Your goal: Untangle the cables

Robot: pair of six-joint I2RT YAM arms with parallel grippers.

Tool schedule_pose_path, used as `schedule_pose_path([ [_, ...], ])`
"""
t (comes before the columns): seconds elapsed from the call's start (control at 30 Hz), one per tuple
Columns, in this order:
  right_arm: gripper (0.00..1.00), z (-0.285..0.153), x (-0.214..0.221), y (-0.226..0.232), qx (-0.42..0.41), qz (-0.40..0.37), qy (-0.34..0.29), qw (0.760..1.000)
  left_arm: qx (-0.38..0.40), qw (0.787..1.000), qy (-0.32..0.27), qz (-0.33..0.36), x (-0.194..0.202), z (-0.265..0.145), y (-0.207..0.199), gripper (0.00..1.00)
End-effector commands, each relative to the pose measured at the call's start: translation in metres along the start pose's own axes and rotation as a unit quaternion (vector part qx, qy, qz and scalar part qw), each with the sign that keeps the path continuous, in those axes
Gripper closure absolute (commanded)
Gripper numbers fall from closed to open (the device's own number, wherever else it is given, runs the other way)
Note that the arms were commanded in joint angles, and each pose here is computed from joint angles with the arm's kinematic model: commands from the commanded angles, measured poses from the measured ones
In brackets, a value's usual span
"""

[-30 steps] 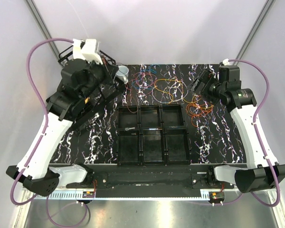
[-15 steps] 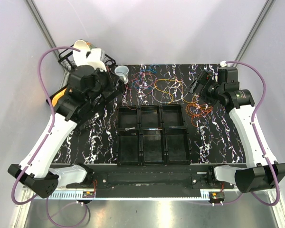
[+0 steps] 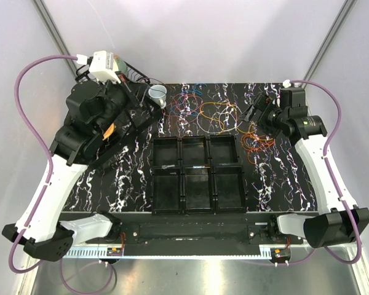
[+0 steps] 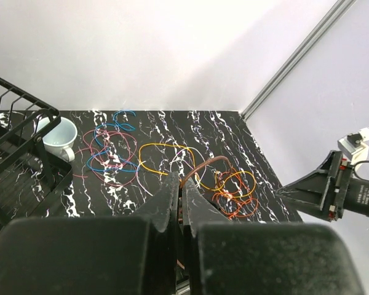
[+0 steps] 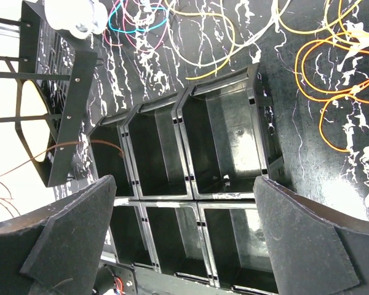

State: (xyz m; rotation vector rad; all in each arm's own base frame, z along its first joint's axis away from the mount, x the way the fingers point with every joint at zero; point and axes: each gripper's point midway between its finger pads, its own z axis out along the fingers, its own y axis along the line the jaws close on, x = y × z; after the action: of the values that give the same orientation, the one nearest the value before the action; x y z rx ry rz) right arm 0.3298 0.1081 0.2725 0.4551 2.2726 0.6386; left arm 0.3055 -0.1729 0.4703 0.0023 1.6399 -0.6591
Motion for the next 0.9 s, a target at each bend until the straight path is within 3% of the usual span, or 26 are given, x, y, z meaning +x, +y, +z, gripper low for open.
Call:
schedule_pose_path([
  [0.0, 0.0, 0.002, -0.003, 0.005, -0.016, -0.014, -0.005, 1.0, -0.002, 1.0, -0.025, -0.008, -0.009, -0.004, 0.0, 1.0],
  [0.17, 0.0, 0.004, 0.002, 0.0, -0.011, -0.016, 0.0, 1.0, -0.049, 0.999, -0.005, -0.02, 0.035, -0.002, 0.032, 1.0],
  [0.4, 0.0, 0.012, 0.006, -0.004, -0.005, -0.017, 0.011, 1.0, -0.086, 0.994, 0.068, -0.027, 0.115, 0.005, 0.066, 1.0],
  [0.87, 0.0, 0.022, 0.012, -0.008, -0.004, -0.014, 0.024, 1.0, -0.2, 0.975, 0.095, -0.001, 0.155, -0.001, 0.12, 1.0],
])
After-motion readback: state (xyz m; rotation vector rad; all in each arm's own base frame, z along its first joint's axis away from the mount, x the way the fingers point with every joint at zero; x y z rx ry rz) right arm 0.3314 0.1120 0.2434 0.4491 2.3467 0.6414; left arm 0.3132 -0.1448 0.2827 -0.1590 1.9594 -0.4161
